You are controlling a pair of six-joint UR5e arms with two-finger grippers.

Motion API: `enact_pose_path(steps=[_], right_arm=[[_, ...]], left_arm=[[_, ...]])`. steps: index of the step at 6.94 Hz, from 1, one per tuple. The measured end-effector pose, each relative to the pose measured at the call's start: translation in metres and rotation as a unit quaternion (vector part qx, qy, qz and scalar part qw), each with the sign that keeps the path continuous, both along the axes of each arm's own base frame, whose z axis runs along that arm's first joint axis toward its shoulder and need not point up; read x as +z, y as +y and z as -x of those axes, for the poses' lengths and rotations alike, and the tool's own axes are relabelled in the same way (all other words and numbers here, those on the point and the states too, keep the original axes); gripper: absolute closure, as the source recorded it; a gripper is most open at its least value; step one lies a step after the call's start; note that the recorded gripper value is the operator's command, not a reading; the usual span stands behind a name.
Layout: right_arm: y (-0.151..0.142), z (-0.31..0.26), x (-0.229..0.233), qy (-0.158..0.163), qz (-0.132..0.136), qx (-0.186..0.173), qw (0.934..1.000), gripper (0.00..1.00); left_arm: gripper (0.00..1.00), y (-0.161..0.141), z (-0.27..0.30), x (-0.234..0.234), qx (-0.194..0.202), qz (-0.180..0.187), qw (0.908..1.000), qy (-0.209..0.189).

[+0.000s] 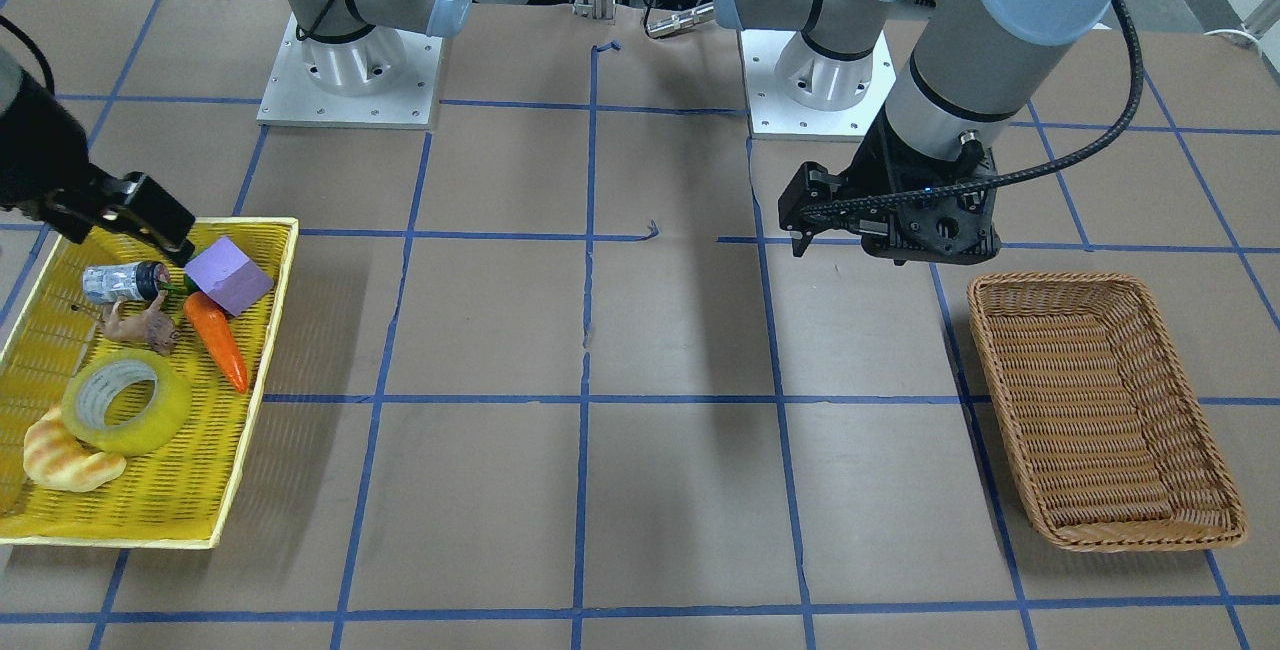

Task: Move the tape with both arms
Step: 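Lower the right gripper into the yellow basket over the tape roll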

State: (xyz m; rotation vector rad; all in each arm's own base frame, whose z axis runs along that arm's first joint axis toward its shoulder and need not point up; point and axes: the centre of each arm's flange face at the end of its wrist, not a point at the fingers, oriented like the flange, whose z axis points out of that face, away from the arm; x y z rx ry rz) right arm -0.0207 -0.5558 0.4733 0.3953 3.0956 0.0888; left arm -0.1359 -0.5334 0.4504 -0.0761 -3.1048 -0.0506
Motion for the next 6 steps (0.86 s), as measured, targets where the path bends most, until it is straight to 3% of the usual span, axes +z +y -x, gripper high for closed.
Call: enact_pose_path(steps=[2, 3, 6], right_arm=[[-0.019, 0.063, -0.036, -0.011, -0.009, 0.041, 0.9991, 0.0], [-0.032, 0.077, -0.062, -0.01, -0.001, 0.052, 0.9986, 0.0], [-0.041, 0.085, -0.168, 0.007, 0.027, 0.052, 0.9983, 0.0]], left_arm=[[0.0, -0.001, -0.001, -0.001, 0.001, 0.0, 1.0, 0.0], [0.0, -0.001, -0.001, -0.001, 0.001, -0.001, 1.0, 0.0], [0.0, -0.003, -0.001, -0.003, 0.001, 0.002, 1.0, 0.0]])
